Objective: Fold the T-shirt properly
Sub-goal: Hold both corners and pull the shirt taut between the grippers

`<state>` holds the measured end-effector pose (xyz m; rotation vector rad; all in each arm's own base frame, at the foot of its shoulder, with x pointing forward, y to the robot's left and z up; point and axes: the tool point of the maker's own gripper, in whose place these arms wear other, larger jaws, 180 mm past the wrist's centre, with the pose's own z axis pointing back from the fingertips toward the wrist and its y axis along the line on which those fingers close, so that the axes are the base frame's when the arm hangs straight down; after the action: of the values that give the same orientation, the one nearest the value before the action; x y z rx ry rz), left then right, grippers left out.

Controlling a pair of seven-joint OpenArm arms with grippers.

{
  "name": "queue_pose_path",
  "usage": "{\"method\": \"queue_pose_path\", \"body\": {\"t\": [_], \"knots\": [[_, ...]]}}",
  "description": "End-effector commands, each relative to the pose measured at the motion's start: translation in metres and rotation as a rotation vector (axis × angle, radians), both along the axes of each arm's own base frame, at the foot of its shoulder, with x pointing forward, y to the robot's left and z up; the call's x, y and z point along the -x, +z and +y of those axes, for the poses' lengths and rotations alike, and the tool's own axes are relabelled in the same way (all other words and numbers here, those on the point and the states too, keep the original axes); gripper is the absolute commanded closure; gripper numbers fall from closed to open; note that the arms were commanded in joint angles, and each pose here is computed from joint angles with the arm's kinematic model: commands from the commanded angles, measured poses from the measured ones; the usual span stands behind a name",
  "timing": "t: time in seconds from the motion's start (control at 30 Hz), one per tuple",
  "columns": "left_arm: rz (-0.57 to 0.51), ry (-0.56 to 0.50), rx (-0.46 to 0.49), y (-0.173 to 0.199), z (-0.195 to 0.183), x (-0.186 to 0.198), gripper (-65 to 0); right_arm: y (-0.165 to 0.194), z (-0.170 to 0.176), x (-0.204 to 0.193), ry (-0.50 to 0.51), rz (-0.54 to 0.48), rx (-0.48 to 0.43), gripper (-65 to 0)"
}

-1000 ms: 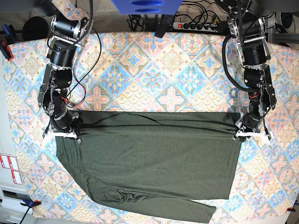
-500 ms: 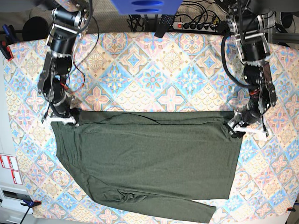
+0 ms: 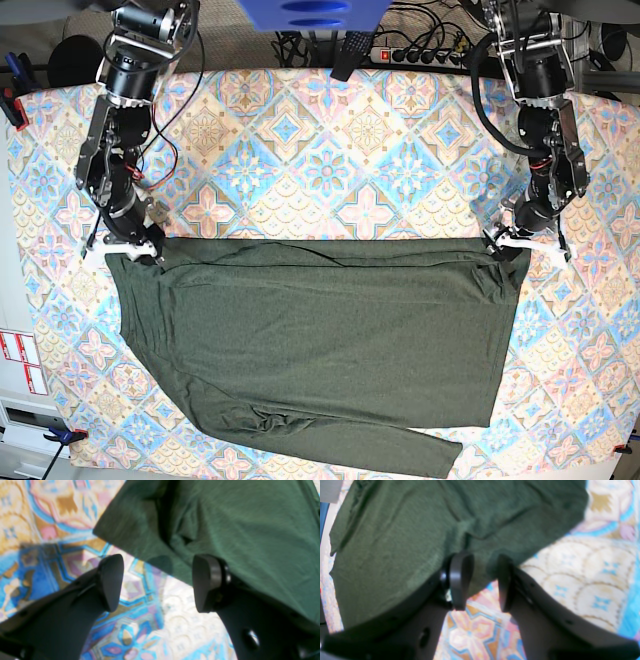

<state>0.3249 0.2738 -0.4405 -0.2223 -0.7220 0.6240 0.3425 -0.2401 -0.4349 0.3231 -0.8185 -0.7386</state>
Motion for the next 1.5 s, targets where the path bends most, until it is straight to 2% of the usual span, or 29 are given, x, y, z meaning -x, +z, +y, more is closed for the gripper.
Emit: {"method": "queue_pose_path", "body": {"t": [0.0, 0.4, 0.57, 0.6, 0.67, 0.77, 0.83, 0.97, 1.13, 1.3, 1.47], "knots": [[-0.062, 0.014, -0.027, 0.016, 0.010, -0.015, -43.4, 0.016, -0.004, -0.012, 0.002, -0.053, 0.016, -20.0], [0.006, 0.092, 0.027, -0.022, 0.015, -0.025, -42.9, 0.015, -0.004, -0.012, 0.003, -0.050, 0.016, -20.0], [-0.006, 0.086, 0.065, -0.022, -0.002, -0.035, -41.8, 0.014, -0.005, -0.011, -0.001, -0.047, 0.015, -20.0], [-0.012, 0.085, 0.071, -0.020, -0.004, -0.038, -39.6, 0.013, -0.005, -0.011, -0.001, -0.046, 0.014, -20.0], [-0.017, 0.080, 0.084, -0.019, -0.011, -0.041, -30.0, 0.012, -0.006, -0.010, -0.003, -0.043, 0.013, -20.0], [-0.031, 0.078, 0.089, -0.014, -0.012, -0.048, -9.7, 0.011, -0.010, -0.008, -0.017, -0.040, 0.011, -20.0], [-0.035, 0.078, 0.089, -0.013, -0.012, -0.050, 0.0, 0.009, -0.020, -0.002, -0.049, -0.037, 0.010, -20.0], [-0.037, 0.078, 0.089, -0.012, -0.012, -0.051, 0.0, 0.006, -0.032, 0.005, -0.090, -0.029, 0.004, -20.1], [-0.037, 0.078, 0.089, -0.012, -0.012, -0.051, 0.0, -0.014, -0.035, 0.016, -0.123, 0.023, -0.032, -20.6], [-0.037, 0.078, 0.088, -0.012, -0.012, -0.051, 0.0, -0.041, -0.042, 0.037, -0.183, 0.094, -0.083, -26.1], [-0.037, 0.079, 0.085, -0.012, -0.011, -0.050, 0.0, -0.057, -0.044, 0.049, -0.215, 0.135, -0.115, -27.2]]}}
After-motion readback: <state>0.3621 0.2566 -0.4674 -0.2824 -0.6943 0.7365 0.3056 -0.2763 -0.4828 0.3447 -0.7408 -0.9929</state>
